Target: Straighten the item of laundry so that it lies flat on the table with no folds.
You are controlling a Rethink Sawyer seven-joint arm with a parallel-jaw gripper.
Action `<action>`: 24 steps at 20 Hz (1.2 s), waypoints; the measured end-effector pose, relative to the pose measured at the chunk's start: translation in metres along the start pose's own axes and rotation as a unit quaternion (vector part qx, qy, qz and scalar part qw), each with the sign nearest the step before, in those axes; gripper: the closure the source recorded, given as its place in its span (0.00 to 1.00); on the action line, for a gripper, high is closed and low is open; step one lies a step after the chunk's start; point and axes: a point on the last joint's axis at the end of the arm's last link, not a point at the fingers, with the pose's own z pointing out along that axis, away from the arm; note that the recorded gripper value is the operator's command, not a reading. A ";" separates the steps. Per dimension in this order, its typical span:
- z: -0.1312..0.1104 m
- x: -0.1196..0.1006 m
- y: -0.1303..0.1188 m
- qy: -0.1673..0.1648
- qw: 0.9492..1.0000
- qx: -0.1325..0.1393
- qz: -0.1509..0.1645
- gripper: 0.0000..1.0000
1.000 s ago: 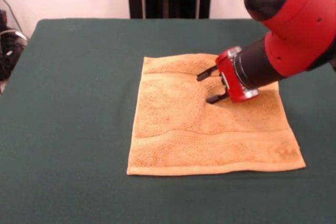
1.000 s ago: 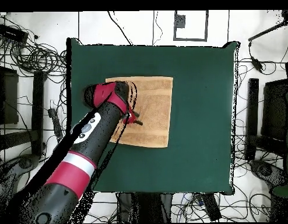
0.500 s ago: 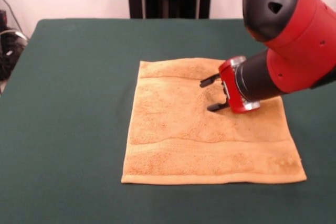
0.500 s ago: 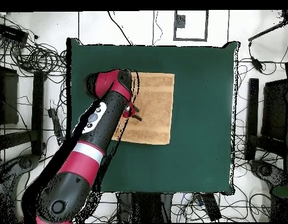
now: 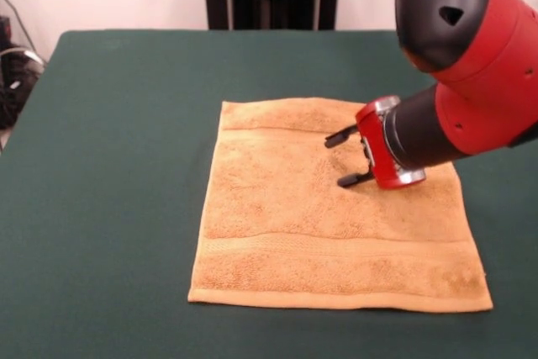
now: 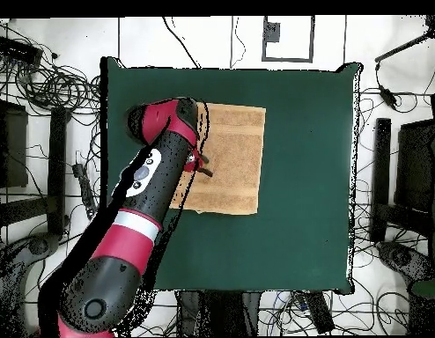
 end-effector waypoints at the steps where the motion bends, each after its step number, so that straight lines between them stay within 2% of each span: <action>1: -0.003 0.000 0.000 -0.001 1.000 -0.003 0.000 0.00; 4: -0.014 -0.001 0.002 -0.006 1.000 -0.023 0.001 0.00; 7: -0.046 -0.009 -0.002 -0.009 0.997 -0.081 0.014 0.00; 9: -0.062 -0.016 -0.007 -0.010 0.994 -0.103 0.023 0.00; 10: -0.088 -0.032 -0.019 -0.011 0.990 -0.136 0.040 0.00; 14: -0.117 -0.058 -0.037 -0.014 0.984 -0.167 0.063 0.00; 16: -0.136 -0.079 -0.052 -0.020 0.979 -0.187 0.079 0.00; 18: -0.152 -0.109 -0.069 -0.031 0.971 -0.216 0.100 0.00; 19: -0.154 -0.115 -0.072 -0.034 0.969 -0.223 0.104 0.00; 20: -0.157 -0.136 -0.079 -0.043 0.962 -0.243 0.115 0.00; 24: -0.147 -0.169 -0.083 -0.048 0.952 -0.272 0.132 0.00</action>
